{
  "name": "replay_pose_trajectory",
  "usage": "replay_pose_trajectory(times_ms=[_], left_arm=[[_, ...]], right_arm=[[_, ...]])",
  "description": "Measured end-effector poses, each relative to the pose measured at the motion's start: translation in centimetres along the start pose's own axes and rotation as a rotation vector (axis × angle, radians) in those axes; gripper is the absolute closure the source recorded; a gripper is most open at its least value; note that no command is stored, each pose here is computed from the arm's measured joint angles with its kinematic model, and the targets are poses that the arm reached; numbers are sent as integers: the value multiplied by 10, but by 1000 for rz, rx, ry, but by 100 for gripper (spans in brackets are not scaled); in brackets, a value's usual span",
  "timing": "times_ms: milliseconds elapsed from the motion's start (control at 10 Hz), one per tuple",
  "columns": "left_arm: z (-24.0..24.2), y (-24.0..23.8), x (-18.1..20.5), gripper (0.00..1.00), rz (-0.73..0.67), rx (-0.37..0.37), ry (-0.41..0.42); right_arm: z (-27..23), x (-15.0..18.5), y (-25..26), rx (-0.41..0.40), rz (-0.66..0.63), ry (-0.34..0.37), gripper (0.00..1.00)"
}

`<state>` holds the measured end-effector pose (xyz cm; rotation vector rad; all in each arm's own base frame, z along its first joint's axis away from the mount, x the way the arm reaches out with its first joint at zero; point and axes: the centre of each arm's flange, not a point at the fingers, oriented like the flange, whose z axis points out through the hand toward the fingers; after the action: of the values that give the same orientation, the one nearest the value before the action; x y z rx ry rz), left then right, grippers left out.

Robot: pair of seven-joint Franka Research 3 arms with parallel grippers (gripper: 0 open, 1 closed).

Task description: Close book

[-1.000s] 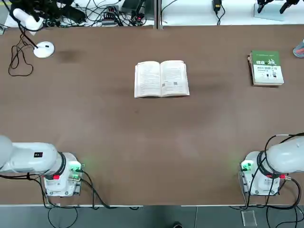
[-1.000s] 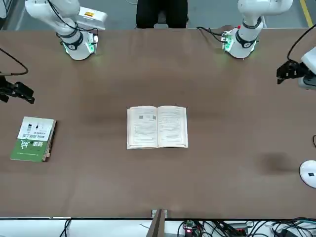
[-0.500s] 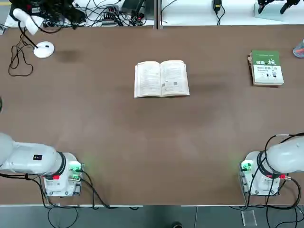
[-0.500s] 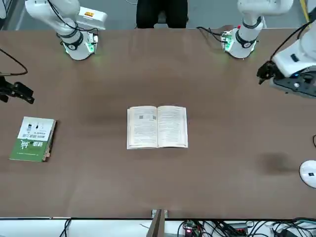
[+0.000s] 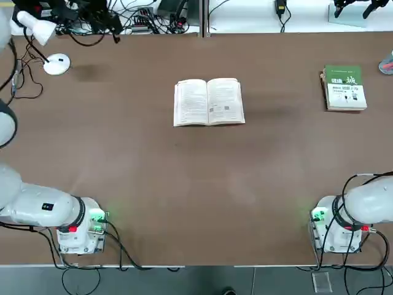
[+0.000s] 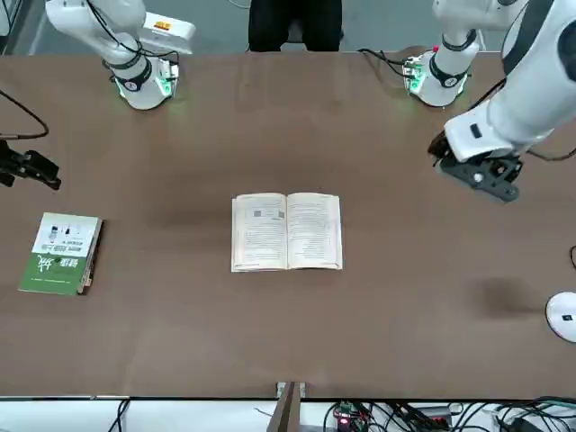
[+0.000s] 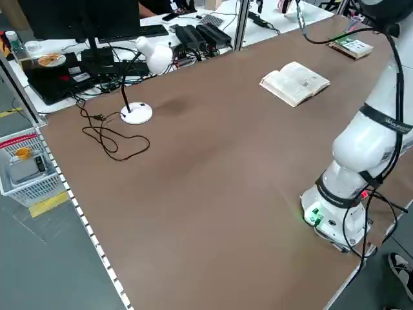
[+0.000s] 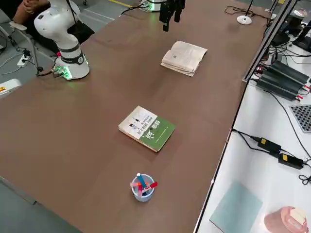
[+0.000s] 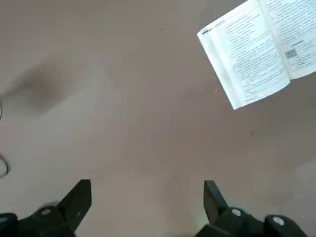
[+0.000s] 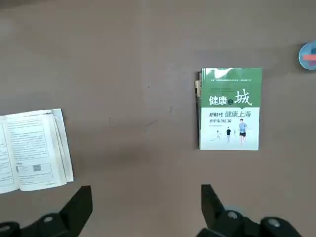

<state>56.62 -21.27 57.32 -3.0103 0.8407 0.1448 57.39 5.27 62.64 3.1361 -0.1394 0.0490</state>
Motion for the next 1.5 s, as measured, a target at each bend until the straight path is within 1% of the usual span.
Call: replay_pose_trajectory(times_ms=[300,500,600,700,900,1000,1100,1200,1300,1400,1500], left_arm=[[20,18,28,0,55,-4,30],[28,34,38,0,85,-6,33],[32,41,41,0,97,-7,33],[37,47,46,0,110,-8,35],[48,66,57,0,143,-10,48],[54,78,62,0,163,-11,53],[63,91,68,0,184,-13,51],[74,100,74,0,199,-17,48],[86,106,81,0,209,-21,48],[98,109,88,0,214,-25,48],[110,112,94,0,220,-30,50]], right_arm=[[0,0,0,0,0,0,4],[0,0,0,0,1,0,17],[0,0,1,0,2,0,17],[0,1,2,0,4,1,24],[0,1,5,0,9,1,45],[0,1,6,0,11,1,54],[0,1,7,0,13,1,67],[0,2,8,0,14,1,73],[0,2,9,0,16,1,73],[0,2,9,-1,17,1,78],[0,2,10,-1,18,1,79]])
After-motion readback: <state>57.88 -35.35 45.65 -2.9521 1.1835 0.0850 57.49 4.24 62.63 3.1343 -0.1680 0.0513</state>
